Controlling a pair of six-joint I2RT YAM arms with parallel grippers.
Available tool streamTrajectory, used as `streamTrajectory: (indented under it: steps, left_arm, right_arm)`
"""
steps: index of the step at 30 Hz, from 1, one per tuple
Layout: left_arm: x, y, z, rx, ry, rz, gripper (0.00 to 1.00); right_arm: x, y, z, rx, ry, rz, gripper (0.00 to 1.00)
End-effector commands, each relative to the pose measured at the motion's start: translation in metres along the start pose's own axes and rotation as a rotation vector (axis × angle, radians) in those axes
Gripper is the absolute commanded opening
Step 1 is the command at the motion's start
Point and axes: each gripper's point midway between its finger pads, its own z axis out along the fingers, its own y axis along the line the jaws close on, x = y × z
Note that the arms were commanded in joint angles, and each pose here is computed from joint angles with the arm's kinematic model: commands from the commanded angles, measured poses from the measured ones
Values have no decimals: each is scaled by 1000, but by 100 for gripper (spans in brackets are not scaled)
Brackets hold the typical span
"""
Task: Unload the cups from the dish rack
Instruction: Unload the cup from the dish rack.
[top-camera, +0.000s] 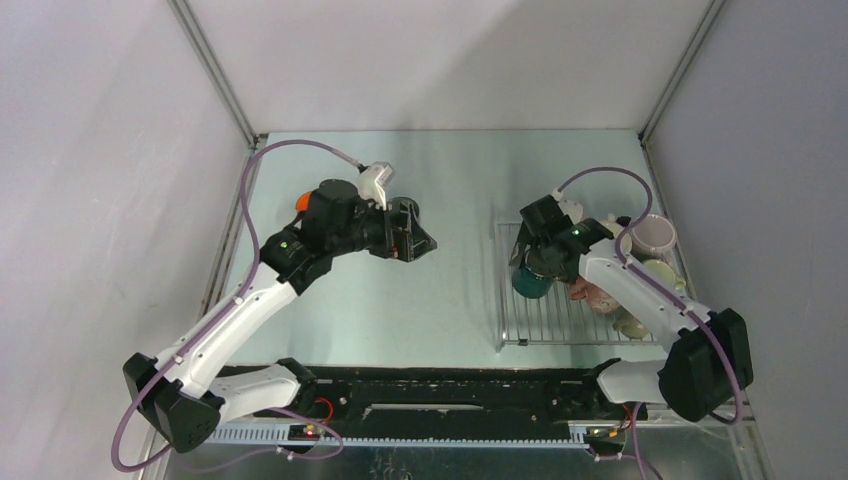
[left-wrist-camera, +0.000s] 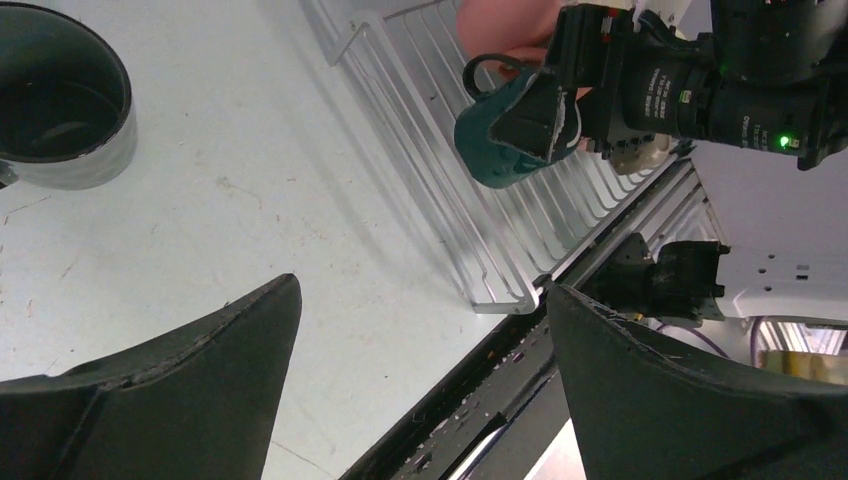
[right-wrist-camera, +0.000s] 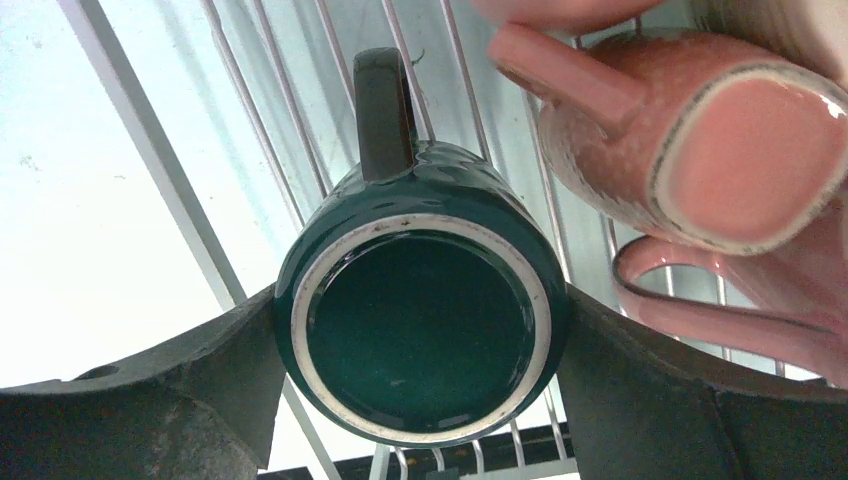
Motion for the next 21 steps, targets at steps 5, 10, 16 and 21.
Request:
streamTrajectory:
  steps: [5, 10, 16, 21]
  left_arm:
    - [-5, -18, 4, 94, -29, -39, 100]
    - [-8, -25, 8, 134, -44, -68, 100]
    - [-11, -36, 16, 215, -67, -121, 100]
    - [-16, -50, 24, 315, -95, -172, 100]
  right_arm:
    - [-26, 9, -51, -132, -103, 44, 20]
    - [-31, 14, -70, -194, -122, 32, 19]
    - [-39, 21, -98, -284, -148, 14, 17]
    - [-47, 31, -124, -379, -172, -11, 16]
